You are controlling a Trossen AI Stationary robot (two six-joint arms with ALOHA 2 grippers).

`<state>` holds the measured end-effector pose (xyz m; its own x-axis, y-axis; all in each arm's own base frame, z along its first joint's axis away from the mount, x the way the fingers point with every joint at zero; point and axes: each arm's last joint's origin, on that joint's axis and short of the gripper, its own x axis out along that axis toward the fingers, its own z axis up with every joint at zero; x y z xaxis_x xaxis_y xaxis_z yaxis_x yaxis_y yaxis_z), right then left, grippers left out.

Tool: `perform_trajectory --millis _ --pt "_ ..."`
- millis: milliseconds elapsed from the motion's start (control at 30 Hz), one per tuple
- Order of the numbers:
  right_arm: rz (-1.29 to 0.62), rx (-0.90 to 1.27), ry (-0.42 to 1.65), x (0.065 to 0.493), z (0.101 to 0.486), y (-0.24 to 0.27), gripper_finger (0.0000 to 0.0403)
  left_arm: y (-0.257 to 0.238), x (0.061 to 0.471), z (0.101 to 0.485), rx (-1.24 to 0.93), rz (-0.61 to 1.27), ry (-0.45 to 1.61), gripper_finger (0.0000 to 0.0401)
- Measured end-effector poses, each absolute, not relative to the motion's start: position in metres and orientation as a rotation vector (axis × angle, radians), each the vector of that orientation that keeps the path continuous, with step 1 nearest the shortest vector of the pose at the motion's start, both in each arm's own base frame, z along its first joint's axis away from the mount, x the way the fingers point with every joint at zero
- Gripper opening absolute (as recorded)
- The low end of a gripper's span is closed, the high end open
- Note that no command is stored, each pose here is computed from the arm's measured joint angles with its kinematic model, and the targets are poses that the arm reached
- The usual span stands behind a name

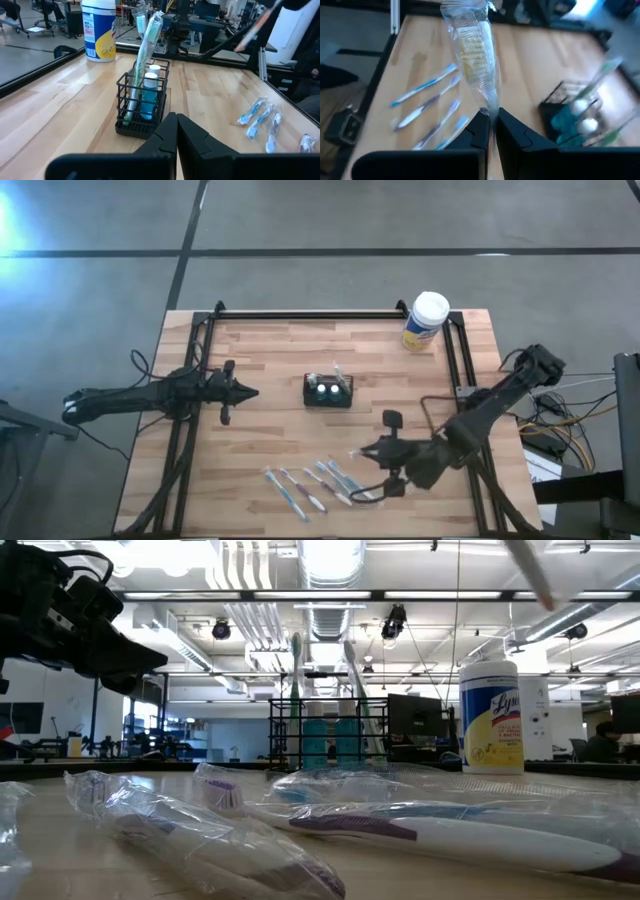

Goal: Pick & Place toothbrushing station
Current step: Put the orange toothbrush into the wire organizer

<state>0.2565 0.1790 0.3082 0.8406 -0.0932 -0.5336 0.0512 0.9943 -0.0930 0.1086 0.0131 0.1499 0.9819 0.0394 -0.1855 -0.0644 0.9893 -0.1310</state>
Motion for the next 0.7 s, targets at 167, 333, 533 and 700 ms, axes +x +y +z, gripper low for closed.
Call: perform_trajectory --millis 167,333,533,700 --pt "-0.075 -0.084 0.475 0.231 0.318 0.154 0.0013 0.013 0.109 0.149 -0.144 0.054 0.195 0.0005" --pt "0.019 -0.054 0.237 0.204 0.315 0.129 0.0013 0.013 0.11 0.147 -0.159 0.055 0.214 0.0005" --pt "0.192 -0.022 0.027 0.173 0.292 0.095 0.0013 0.013 0.11 0.146 -0.138 0.054 0.221 0.0005" --pt "0.182 -0.008 0.0 0.152 0.269 0.074 0.0013 0.013 0.11 0.147 -0.136 0.053 0.216 0.0005"
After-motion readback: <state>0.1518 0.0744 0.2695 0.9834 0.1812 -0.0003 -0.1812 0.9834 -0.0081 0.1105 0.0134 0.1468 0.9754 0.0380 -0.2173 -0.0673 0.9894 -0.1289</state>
